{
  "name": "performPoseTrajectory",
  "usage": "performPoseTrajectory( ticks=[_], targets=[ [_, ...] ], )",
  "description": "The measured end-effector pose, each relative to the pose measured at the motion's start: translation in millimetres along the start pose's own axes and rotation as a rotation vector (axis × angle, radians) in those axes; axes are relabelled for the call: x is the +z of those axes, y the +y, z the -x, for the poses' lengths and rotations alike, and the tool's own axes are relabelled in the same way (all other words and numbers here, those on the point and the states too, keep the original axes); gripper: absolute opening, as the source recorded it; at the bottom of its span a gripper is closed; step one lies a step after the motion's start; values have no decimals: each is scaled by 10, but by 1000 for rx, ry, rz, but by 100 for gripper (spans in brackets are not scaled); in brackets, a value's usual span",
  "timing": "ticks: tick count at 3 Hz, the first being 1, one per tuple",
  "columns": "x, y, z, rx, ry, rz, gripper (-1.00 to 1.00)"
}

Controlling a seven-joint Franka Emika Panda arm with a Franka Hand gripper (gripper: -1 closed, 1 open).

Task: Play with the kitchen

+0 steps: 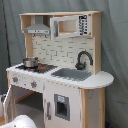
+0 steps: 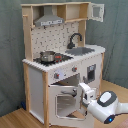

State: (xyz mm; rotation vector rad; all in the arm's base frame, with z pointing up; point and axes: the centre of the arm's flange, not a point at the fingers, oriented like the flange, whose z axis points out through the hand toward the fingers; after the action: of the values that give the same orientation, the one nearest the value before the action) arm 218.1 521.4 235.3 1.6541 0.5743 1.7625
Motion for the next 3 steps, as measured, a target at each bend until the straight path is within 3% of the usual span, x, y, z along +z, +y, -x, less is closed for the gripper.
performPoseTrajectory(
  ticks=[1, 2, 3],
  targets=[
    [0, -53, -67, -1, 5, -5, 100],
    [48, -202, -249, -9, 13, -20, 100],
    [-348, -351, -548, -41, 73, -56, 100]
  ],
)
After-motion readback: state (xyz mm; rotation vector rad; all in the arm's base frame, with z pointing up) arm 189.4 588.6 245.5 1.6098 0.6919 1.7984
